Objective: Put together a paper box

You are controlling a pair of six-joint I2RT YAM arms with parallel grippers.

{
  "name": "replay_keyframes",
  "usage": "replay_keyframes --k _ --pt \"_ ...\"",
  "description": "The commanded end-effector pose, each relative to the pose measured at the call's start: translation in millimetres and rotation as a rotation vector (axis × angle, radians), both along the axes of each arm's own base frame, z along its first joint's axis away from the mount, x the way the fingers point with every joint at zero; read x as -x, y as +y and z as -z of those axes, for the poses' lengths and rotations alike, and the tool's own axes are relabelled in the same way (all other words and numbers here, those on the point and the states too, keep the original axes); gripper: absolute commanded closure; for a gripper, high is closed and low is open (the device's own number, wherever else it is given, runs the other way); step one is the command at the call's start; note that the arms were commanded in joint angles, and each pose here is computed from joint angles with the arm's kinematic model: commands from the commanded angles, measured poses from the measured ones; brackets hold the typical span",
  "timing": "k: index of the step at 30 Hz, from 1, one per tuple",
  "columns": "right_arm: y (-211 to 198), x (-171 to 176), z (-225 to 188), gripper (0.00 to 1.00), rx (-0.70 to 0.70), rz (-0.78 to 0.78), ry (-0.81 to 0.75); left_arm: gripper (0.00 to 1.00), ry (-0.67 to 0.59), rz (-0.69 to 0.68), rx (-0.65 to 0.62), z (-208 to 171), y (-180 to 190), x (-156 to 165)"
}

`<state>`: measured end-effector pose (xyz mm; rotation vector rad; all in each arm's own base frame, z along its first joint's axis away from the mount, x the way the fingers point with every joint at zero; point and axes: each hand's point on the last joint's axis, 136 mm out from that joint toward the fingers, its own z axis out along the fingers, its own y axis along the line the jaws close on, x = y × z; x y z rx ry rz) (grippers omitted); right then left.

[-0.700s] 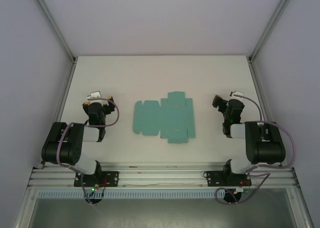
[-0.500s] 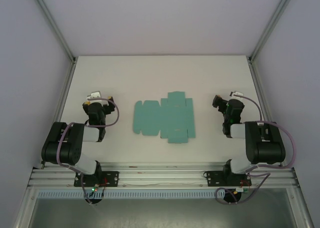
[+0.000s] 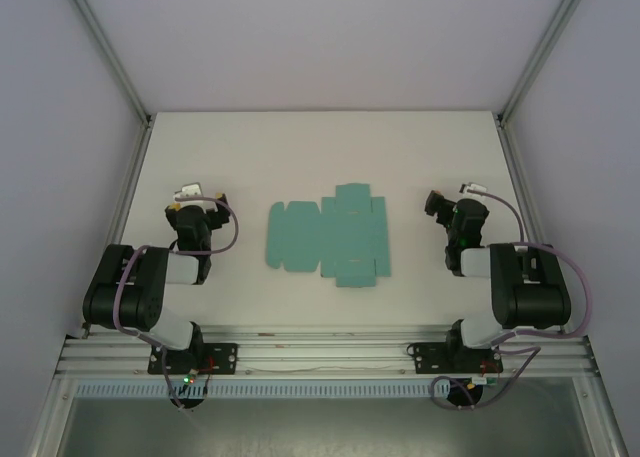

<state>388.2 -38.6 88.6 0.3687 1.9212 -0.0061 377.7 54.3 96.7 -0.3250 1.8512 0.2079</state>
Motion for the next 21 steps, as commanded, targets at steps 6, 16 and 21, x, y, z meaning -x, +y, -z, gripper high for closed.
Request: replay_keyframes --k 6,16,21 --pt "-5 -6 -20 0.0 -0.002 0.033 -0.015 0.0 -0.029 0.027 -0.018 -18 -2 -8" --pt "32 1 -97 0.0 -0.111 -0.011 0.012 0.0 0.027 0.126 0.191 -76 -33 -10" --pt "109 5 -96 0.05 -0.136 -0.174 0.157 0.0 0.156 0.182 0.327 -65 -68 -12"
